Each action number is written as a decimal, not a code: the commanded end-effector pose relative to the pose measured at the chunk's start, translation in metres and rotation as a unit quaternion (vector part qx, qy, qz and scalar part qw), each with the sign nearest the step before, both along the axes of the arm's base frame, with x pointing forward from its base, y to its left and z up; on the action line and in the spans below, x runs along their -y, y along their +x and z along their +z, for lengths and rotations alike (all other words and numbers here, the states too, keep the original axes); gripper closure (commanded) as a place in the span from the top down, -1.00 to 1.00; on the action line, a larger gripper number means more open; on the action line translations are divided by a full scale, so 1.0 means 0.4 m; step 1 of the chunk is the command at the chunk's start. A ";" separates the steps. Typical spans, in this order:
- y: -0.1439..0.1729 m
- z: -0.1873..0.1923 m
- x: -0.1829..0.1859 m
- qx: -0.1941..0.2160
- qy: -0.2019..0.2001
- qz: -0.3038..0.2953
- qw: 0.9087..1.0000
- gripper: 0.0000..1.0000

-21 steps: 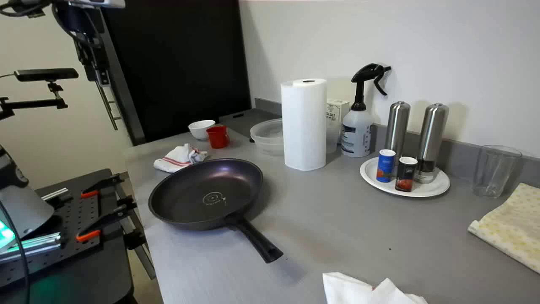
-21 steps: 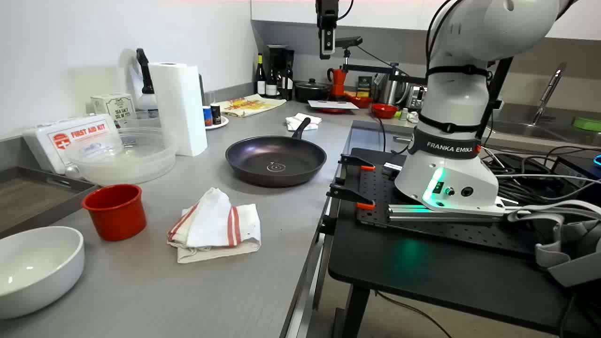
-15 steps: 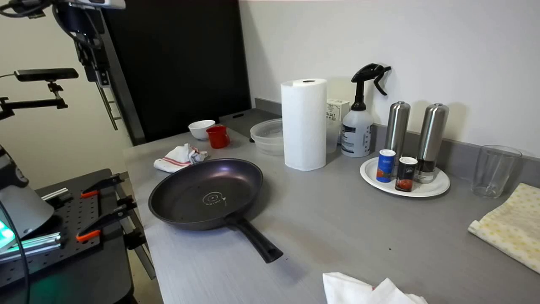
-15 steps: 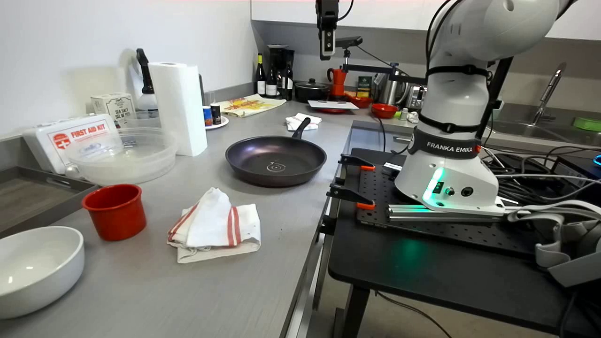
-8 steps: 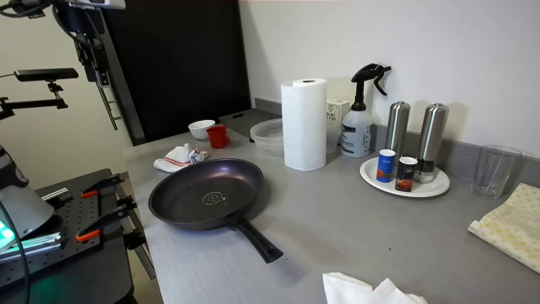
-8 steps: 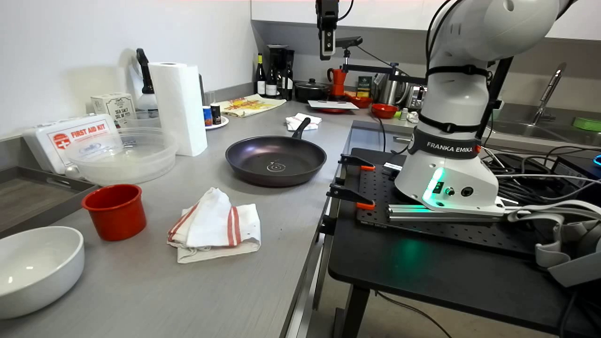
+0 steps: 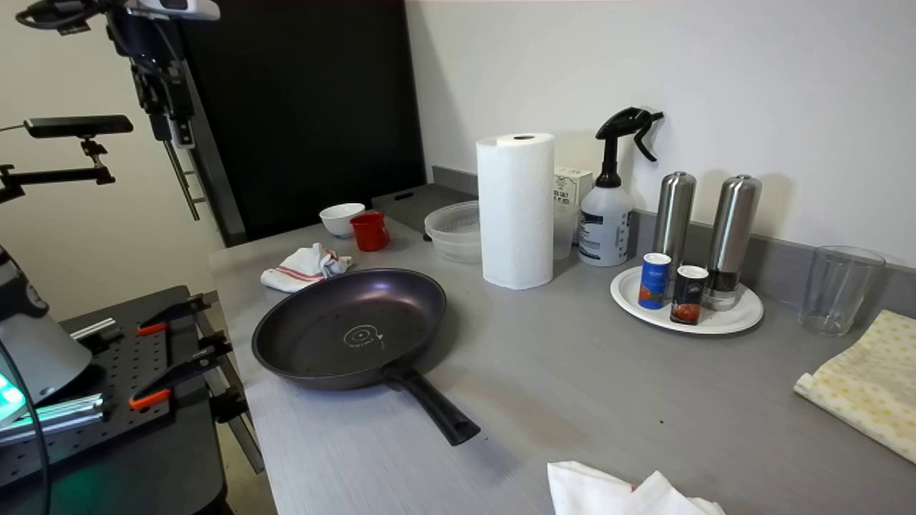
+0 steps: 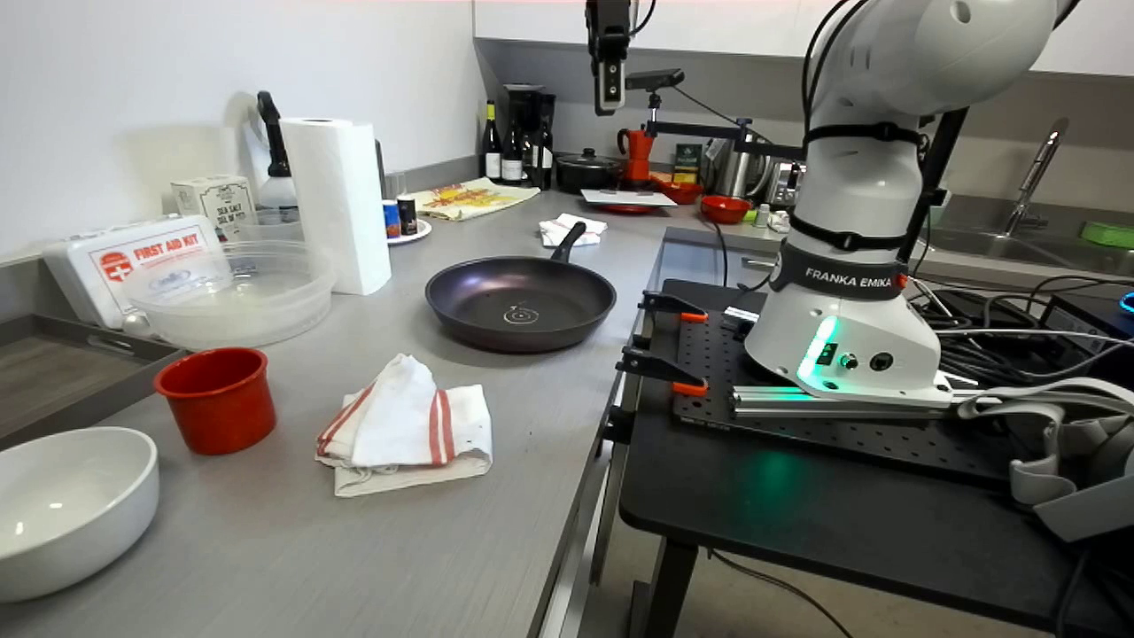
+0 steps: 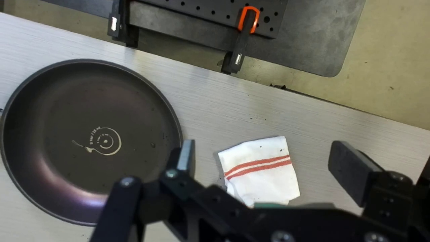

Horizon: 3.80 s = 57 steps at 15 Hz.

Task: Use the tea towel to wipe the pan

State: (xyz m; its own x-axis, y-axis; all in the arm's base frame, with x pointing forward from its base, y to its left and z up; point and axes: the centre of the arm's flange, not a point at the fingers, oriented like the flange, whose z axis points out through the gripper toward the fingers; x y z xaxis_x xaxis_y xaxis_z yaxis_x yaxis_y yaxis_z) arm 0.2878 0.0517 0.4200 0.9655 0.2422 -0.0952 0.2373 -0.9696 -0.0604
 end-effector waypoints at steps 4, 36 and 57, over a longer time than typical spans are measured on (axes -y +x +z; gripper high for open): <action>0.121 -0.062 -0.114 -0.021 -0.043 0.053 0.997 1.00; 0.501 -0.518 -0.386 -0.088 -0.059 0.512 0.853 1.00; 0.632 -0.742 -0.363 -0.037 -0.003 0.545 0.838 1.00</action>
State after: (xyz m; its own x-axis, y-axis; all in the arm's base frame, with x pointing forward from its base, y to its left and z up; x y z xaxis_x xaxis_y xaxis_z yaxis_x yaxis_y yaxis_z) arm 0.5408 0.1976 0.1304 0.1718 0.9695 -0.1748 0.9750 -0.1927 -0.1107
